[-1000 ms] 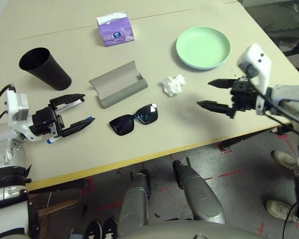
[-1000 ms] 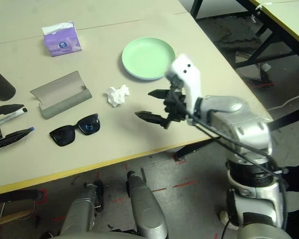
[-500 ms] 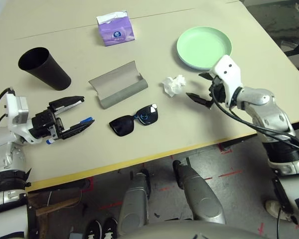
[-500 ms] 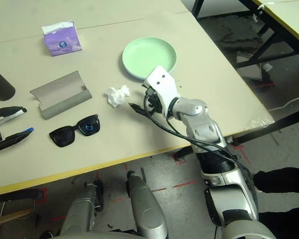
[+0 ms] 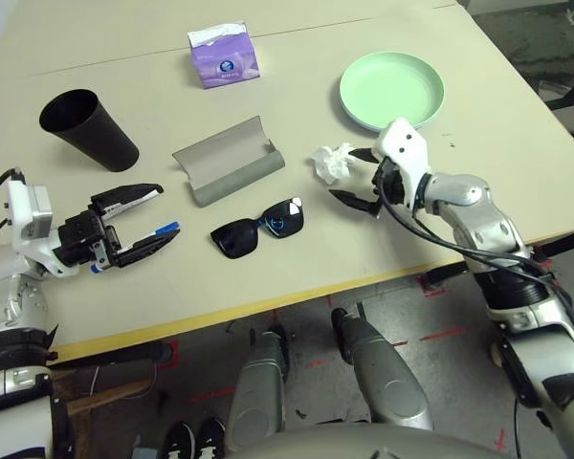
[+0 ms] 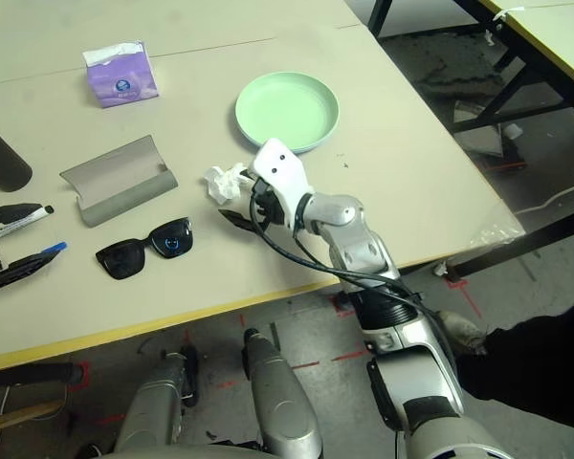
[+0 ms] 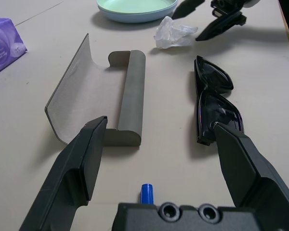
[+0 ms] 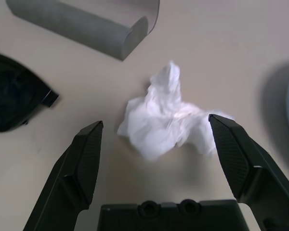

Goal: Organize and tidy the items on the table.

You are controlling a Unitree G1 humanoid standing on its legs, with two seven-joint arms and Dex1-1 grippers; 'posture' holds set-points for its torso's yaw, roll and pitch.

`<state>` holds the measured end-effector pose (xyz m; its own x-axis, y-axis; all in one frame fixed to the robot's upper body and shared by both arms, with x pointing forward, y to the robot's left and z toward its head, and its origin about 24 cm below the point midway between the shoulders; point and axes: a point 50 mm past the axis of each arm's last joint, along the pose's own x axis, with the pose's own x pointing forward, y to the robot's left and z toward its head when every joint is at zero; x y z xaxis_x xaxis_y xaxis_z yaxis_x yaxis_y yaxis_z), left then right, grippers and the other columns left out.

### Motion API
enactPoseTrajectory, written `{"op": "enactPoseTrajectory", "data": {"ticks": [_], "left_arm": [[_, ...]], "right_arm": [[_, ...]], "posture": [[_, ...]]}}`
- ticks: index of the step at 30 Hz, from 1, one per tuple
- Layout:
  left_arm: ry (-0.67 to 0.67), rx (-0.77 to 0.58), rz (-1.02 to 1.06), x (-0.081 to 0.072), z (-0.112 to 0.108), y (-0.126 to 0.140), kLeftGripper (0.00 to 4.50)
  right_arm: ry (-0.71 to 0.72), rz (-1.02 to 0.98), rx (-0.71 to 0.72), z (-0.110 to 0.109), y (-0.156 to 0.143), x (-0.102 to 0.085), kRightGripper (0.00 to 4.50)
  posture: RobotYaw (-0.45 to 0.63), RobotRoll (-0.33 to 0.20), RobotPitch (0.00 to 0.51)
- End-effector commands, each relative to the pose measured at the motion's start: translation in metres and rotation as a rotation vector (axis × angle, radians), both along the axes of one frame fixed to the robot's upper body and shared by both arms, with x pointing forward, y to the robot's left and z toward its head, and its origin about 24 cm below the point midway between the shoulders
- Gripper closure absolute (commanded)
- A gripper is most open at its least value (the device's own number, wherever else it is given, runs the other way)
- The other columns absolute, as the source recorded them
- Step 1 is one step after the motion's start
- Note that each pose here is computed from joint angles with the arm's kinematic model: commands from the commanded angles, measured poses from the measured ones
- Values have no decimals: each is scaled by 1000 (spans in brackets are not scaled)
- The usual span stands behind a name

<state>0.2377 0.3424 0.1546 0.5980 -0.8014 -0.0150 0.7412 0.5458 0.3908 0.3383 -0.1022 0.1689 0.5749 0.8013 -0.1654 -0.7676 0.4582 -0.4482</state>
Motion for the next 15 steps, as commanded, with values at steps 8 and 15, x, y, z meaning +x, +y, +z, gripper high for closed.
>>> {"op": "enactPoseTrajectory", "data": {"ticks": [8, 15], "left_arm": [[-6, -2, 27, -6, 1, 2, 0], [-21, 0, 38, -6, 4, 4, 0]], "right_arm": [[-3, 26, -20, -4, 7, 8, 28], [22, 47, -33, -4, 6, 7, 72]], "posture": [[-140, 0, 288], [-131, 0, 283]]}}
